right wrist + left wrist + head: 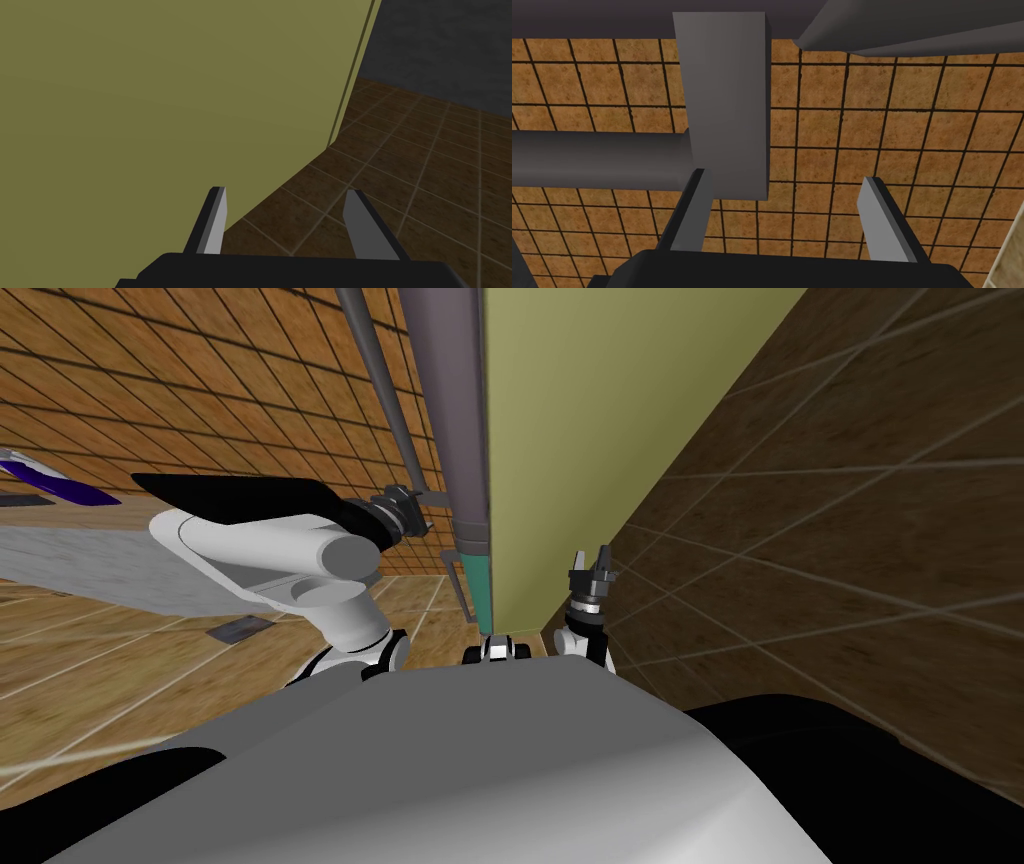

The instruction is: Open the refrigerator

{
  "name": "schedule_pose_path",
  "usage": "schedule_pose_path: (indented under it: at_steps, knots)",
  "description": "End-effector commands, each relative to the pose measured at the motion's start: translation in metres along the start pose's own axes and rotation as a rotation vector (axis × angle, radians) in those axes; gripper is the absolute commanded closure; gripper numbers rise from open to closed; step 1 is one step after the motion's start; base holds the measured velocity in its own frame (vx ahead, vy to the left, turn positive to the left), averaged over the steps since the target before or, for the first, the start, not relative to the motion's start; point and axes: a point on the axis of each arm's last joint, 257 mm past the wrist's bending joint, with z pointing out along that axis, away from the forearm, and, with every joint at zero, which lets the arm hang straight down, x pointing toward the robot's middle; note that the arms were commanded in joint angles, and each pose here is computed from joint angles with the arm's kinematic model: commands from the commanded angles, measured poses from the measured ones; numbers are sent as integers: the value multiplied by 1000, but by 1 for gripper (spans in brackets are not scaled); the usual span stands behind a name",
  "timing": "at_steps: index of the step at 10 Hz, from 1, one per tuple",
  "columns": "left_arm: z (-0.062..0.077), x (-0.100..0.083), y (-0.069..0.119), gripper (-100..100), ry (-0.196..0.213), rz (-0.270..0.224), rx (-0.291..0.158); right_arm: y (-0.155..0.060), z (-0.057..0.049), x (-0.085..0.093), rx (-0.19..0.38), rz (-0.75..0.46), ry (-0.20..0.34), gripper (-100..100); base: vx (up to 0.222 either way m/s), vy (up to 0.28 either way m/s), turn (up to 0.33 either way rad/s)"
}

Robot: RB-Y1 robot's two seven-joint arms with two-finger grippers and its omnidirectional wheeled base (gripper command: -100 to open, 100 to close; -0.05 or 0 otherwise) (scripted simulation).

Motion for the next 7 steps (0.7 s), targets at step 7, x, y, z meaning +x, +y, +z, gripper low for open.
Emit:
schedule_pose_path:
  at_steps: [7]
  knots:
    - [-4,-9,-29,-100,-69,25,-12,0,0,0,0,0,0,0,-8,-15,1]
